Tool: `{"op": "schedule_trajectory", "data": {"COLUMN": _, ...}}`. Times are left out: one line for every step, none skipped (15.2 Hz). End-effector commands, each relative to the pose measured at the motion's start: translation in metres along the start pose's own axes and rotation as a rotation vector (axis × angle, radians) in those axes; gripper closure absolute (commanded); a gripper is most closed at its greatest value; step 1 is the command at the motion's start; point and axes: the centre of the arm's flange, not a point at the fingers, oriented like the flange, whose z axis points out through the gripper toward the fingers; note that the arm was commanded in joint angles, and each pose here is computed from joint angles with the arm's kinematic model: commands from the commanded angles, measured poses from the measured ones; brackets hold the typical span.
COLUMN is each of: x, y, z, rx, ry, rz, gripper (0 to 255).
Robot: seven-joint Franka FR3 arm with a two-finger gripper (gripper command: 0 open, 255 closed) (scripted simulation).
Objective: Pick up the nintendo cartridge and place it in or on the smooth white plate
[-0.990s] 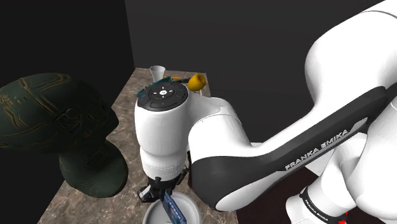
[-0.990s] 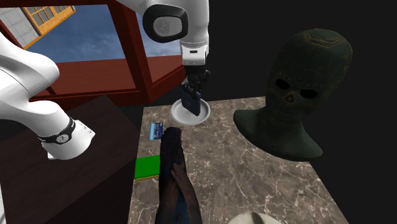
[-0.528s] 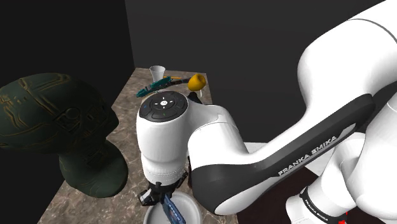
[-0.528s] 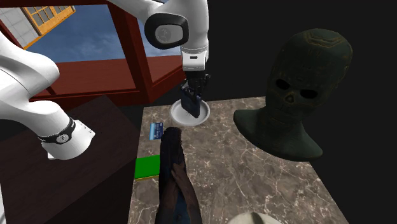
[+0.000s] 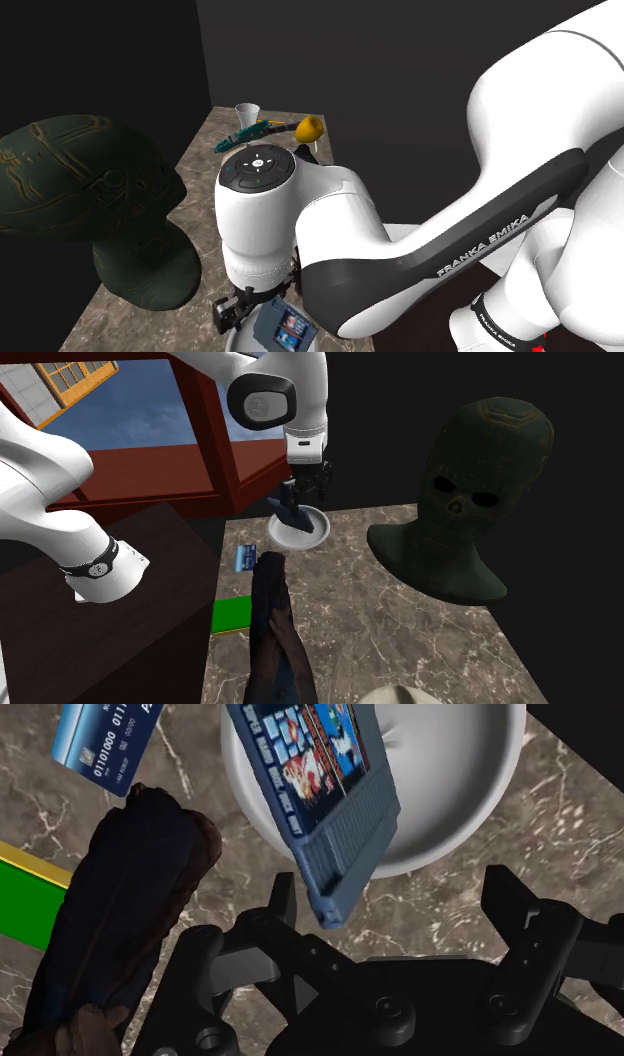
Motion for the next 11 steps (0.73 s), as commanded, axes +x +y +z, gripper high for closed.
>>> {"op": "schedule_trajectory", "data": {"x": 0.0, "y": 0.0, "z": 0.0, "rx": 0.0, "ry": 0.0, "rz": 0.0, "gripper": 0}}
{"op": "schedule_trajectory", "data": {"x": 0.0, "y": 0.0, "z": -0.014, "rx": 0.0, "ry": 0.0, "rz": 0.0, "gripper": 0}}
{"op": "schedule_trajectory", "data": {"x": 0.0, "y": 0.0, "z": -0.027, "rx": 0.0, "ry": 0.0, "rz": 0.0, "gripper": 0}}
{"op": "schedule_trajectory", "data": {"x": 0.0, "y": 0.0, "z": -0.04, "rx": 0.0, "ry": 0.0, "rz": 0.0, "gripper": 0}}
{"op": "schedule_trajectory", "data": {"x": 0.0, "y": 0.0, "z": -0.05, "rx": 0.0, "ry": 0.0, "rz": 0.0, "gripper": 0}}
{"op": "schedule_trajectory", "data": {"x": 0.0, "y": 0.0, "z": -0.05, "rx": 0.0, "ry": 0.0, "rz": 0.0, "gripper": 0}}
{"op": "schedule_trajectory", "data": {"x": 0.0, "y": 0.0, "z": -0.05, "rx": 0.0, "ry": 0.0, "rz": 0.0, "gripper": 0}}
{"op": "schedule_trajectory", "data": {"x": 0.0, "y": 0.0, "z": -0.05, "rx": 0.0, "ry": 0.0, "rz": 0.0, "gripper": 0}}
{"op": "schedule_trajectory", "data": {"x": 0.0, "y": 0.0, "z": -0.05, "rx": 0.0, "ry": 0.0, "rz": 0.0, "gripper": 0}}
{"op": "schedule_trajectory", "data": {"x": 0.0, "y": 0.0, "z": -0.05, "rx": 0.0, "ry": 0.0, "rz": 0.0, "gripper": 0}}
{"op": "schedule_trajectory", "data": {"x": 0.0, "y": 0.0, "z": -0.05, "rx": 0.0, "ry": 0.0, "rz": 0.0, "gripper": 0}}
